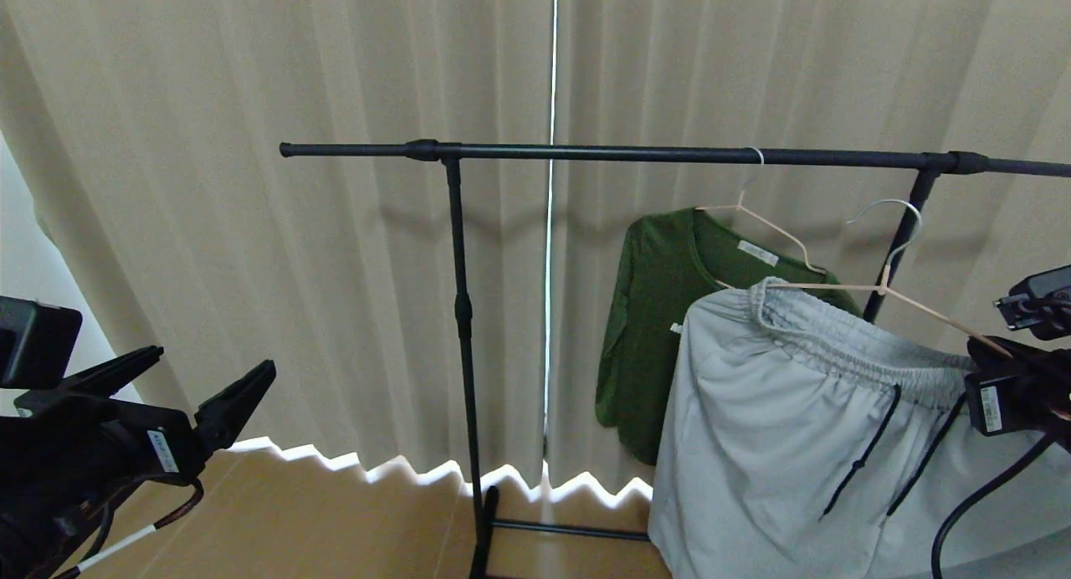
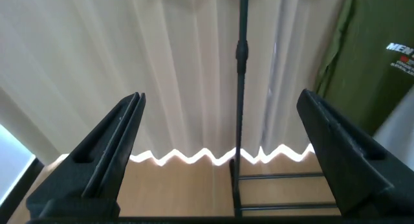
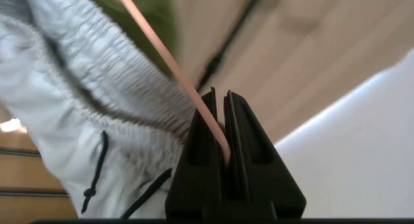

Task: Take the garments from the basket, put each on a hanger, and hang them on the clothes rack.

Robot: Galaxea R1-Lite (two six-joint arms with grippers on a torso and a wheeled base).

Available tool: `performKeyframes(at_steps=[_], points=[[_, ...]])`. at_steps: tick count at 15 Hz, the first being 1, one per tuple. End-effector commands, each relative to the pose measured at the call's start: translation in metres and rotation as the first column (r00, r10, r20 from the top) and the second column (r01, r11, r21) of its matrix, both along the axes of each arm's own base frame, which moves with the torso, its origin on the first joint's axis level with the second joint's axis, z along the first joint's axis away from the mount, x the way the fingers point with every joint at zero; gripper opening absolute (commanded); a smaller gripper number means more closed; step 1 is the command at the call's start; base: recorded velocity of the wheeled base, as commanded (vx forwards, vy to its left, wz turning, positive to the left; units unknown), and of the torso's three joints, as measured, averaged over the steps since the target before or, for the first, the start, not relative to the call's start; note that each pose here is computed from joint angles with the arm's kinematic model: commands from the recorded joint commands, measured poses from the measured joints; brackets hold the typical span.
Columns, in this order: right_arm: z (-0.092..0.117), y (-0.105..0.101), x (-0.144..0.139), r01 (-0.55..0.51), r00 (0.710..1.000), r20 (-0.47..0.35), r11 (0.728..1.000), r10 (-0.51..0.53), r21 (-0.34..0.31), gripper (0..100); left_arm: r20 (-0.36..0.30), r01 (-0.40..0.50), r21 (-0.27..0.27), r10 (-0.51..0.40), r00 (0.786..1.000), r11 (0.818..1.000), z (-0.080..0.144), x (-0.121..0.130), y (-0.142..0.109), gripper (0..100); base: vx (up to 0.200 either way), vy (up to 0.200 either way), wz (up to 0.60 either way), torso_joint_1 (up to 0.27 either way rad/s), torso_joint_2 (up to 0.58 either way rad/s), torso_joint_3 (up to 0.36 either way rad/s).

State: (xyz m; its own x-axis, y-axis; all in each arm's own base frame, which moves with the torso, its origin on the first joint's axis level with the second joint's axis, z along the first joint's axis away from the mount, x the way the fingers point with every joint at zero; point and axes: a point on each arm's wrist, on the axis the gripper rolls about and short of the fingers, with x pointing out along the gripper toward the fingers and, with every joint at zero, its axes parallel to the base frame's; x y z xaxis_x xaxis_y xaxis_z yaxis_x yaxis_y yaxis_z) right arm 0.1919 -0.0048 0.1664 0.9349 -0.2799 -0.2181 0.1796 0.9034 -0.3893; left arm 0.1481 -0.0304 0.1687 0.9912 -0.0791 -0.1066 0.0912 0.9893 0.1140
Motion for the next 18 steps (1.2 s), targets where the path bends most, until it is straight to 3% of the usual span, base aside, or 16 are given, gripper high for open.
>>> performKeyframes(at_steps=[1, 9, 13, 18], points=[[0.001, 0.002, 0.001, -0.012, 1.0, 0.004, 1.0, 0.012, 0.0, 0, -0.002, -0.001, 0.001, 0.001, 1.0, 1.0, -0.001, 0.0, 0.0, 100, 0.0, 0.0, 0.0, 0.0, 0.0, 0.0], [0.003, 0.025, 0.016, -0.12, 0.993, 0.009, 0.992, 0.12, 0.021, 0, 0.001, 0.001, 0.0, -0.001, 1.0, 1.0, 0.0, 0.0, 0.0, 100, 0.0, 0.0, 0.0, 0.0, 0.0, 0.0], [0.002, 0.029, 0.032, -0.123, 0.992, 0.001, 0.992, 0.123, 0.03, 0, 0.005, 0.012, -0.001, -0.012, 1.0, 1.0, 0.001, -0.001, -0.001, 100, 0.2, 0.0, 0.0, 0.002, 0.0, 0.008], [0.019, 0.04, 0.042, -0.164, 0.985, 0.061, 0.986, 0.162, 0.031, 0, 0.005, 0.021, 0.001, -0.021, 1.0, 1.0, 0.001, -0.002, -0.003, 100, 0.2, 0.0, 0.0, 0.004, 0.0, 0.001]])
